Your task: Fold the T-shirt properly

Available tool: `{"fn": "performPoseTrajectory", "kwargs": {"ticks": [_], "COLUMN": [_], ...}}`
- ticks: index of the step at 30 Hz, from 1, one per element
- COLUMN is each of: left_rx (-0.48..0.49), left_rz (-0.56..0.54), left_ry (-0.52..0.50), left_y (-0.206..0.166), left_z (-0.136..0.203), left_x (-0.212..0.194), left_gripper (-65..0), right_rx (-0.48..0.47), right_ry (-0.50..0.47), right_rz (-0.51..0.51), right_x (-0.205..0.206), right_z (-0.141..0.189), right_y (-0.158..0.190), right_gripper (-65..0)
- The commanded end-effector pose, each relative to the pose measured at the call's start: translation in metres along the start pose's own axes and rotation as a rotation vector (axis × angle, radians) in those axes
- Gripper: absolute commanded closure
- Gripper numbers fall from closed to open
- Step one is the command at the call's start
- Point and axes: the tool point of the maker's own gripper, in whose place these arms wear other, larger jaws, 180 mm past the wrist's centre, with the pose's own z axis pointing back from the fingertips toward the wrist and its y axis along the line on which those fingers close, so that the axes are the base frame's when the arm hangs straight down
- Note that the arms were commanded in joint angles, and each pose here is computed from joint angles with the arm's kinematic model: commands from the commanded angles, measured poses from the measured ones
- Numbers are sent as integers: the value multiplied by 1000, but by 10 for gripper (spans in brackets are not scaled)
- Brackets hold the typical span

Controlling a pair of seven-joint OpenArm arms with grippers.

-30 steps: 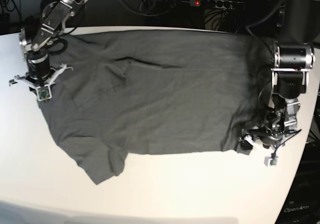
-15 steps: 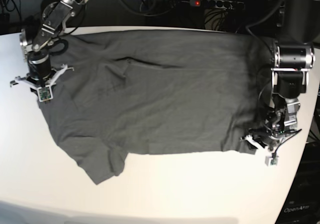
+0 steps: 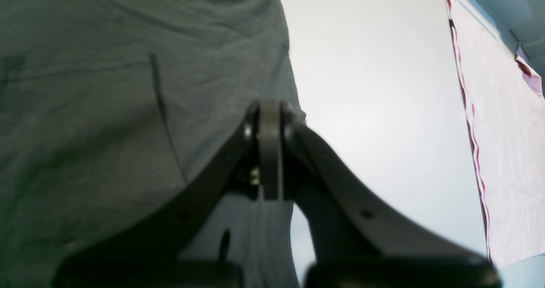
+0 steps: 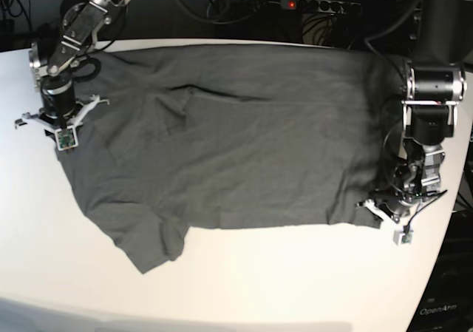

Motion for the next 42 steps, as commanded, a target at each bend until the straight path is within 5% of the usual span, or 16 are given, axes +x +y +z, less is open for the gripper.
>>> {"fn": "performPoseTrajectory", "kwargs": {"ticks": [1,9,21,30,42], "left_rx": [-1,20,21,22,25], "left_rz": [-5,80,54,48,51], "left_ry": [9,-29,-28,-23,-18], "left_y": [1,19,19,20,21], "left_z": [1,7,12,13,13], "left_x": [6,14,-3,-9,-11], "left_gripper": [-28,-28,-28,-28,-28], "right_rx": [-14,-11,3,148,284], "right_ry": [-53,-78,-245,-58,70], "right_rz": [-1,7,75,153,187], "right_x": [14,24,103,88,129], "right_z": [0,-2,-45,-115,-186], "right_y": [-7,-6,-23,-3,-16], "right_gripper": [-1,-1,-7,-7,-9]}}
